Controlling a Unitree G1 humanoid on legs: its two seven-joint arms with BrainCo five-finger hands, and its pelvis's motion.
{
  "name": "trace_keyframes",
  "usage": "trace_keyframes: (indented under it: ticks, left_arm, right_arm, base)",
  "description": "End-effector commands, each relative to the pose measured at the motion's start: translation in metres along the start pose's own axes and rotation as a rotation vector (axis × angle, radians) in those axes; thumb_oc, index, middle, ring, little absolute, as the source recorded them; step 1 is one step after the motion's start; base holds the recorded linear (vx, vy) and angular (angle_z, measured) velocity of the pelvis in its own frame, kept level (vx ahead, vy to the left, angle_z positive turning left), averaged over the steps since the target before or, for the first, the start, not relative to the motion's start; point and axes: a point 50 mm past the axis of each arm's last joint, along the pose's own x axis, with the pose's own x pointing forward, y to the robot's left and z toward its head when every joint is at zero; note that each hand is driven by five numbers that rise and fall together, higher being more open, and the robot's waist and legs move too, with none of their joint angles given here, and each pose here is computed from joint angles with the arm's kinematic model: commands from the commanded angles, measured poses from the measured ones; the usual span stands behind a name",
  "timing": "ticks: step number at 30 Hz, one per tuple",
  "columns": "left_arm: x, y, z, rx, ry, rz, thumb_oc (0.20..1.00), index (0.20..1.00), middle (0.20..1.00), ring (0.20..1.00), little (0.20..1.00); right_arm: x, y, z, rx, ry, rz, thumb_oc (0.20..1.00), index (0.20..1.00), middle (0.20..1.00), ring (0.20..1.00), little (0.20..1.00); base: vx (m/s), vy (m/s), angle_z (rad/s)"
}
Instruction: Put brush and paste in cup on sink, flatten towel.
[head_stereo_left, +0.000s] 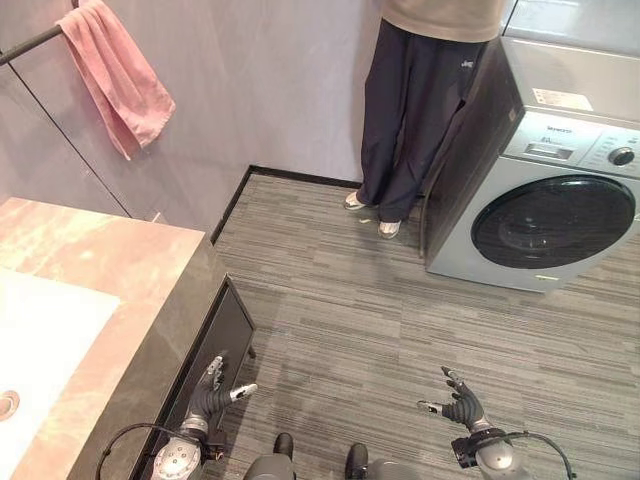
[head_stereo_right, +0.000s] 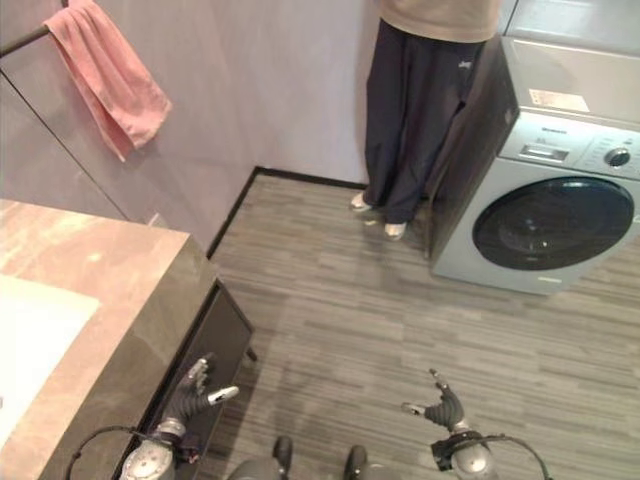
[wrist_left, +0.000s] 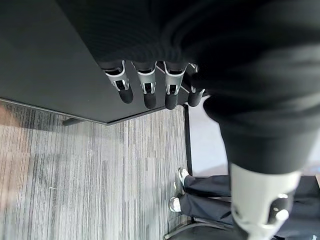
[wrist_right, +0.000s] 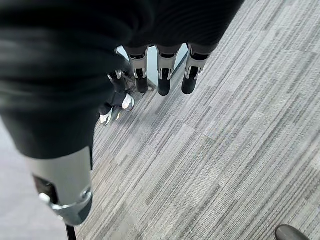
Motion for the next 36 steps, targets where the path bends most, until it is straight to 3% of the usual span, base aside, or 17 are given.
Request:
trace_keyframes:
  ticks: [1, 7, 19, 36]
  left_arm:
    - [0.01, 0.005, 0.023, 0.039, -0.101, 0.015, 1.0, 1.0, 1.0, 1.0, 1.0]
    - [0.011, 0.006, 0.022, 0.058, -0.101, 0.026, 1.0, 1.0, 1.0, 1.0, 1.0]
    - [0.001, 0.03, 0.029, 0.08, -0.136, 0.094, 1.0, 1.0, 1.0, 1.0, 1.0]
    - [-0.001, 0.034, 0.039, 0.175, -0.163, 0.041, 1.0, 1.0, 1.0, 1.0, 1.0]
  right_arm:
    - [0.007, -0.021, 0.024, 0.029, -0.114, -0.058, 1.0, 1.0, 1.0, 1.0, 1.0]
    - [0.007, -0.026, 0.027, 0.014, -0.127, -0.079, 1.0, 1.0, 1.0, 1.0, 1.0]
    - [0.013, 0.004, 0.044, 0.039, -0.177, 0.008, 1.0, 1.0, 1.0, 1.0, 1.0]
    - [0.014, 0.007, 0.057, 0.063, -0.222, 0.025, 1.0, 1.0, 1.0, 1.0, 1.0]
  base:
    - [0.03, -0.088, 0.43]
    - [0.2, -0.034, 0.15]
    - [0.31, 0.175, -0.47]
    - [0.15, 0.168, 0.08]
